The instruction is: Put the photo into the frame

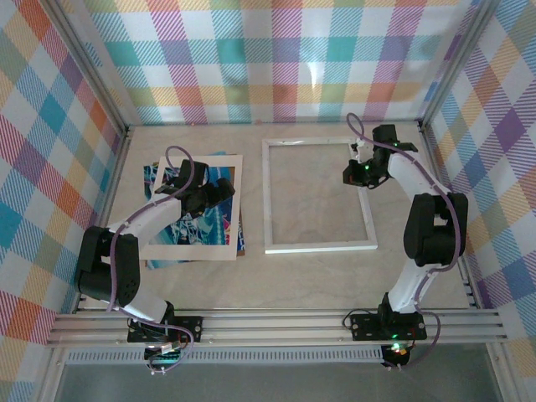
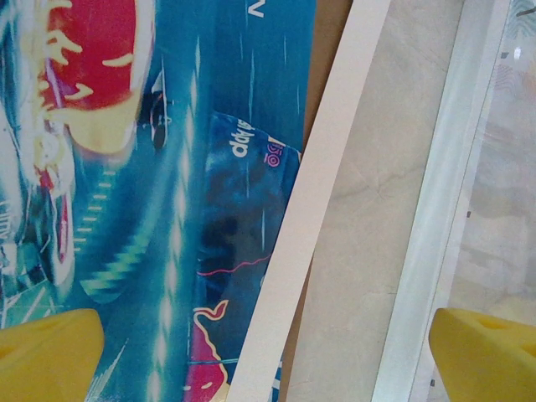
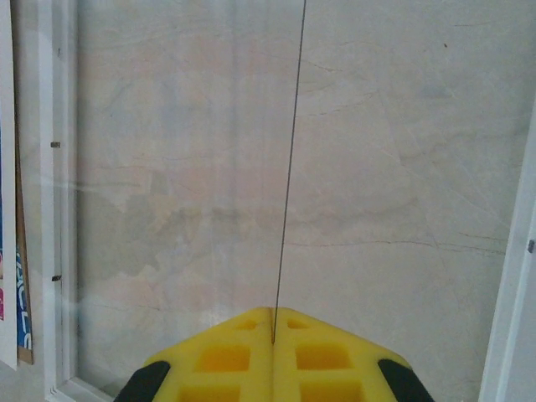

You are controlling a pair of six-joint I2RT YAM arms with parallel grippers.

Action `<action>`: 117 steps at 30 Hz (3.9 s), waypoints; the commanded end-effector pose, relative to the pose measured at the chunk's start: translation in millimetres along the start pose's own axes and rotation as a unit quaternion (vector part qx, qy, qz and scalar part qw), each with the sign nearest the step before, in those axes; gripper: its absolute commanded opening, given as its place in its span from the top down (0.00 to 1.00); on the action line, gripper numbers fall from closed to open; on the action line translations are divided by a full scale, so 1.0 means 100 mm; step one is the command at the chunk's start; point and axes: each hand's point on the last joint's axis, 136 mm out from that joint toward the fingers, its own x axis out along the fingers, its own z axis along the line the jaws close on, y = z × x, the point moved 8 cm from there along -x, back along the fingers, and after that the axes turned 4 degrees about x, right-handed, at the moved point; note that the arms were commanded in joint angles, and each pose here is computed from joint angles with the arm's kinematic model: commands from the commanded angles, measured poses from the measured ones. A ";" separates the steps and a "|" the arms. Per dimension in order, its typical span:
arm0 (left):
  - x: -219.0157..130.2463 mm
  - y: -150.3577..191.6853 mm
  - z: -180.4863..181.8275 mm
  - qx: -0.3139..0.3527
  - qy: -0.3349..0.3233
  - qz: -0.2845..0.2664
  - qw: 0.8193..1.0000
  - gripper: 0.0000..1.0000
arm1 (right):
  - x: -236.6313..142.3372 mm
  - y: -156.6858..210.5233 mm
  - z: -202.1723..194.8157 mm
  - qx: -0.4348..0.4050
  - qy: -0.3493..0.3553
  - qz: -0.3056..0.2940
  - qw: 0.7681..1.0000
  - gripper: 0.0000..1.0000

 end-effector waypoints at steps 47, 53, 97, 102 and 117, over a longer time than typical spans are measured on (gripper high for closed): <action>0.06 -0.03 -0.04 0.002 0.003 0.023 1.000 0.00 | -0.14 -0.12 -0.12 -0.015 0.024 -0.023 0.999 1.00; 0.06 -0.03 -0.03 0.002 0.003 0.023 1.000 0.00 | -0.13 -0.09 -0.13 -0.009 0.024 -0.020 0.999 1.00; 0.07 -0.04 -0.05 -0.004 0.007 0.025 1.000 0.00 | -0.15 -0.05 -0.05 -0.012 -0.014 -0.040 0.999 1.00; 0.07 -0.03 -0.04 -0.002 0.005 0.027 1.000 0.00 | -0.26 -0.03 0.04 -0.036 -0.038 -0.088 0.995 1.00; 0.08 -0.04 -0.06 -0.001 0.008 0.027 1.000 0.00 | -0.07 0.02 -0.01 0.028 -0.064 -0.059 0.996 0.87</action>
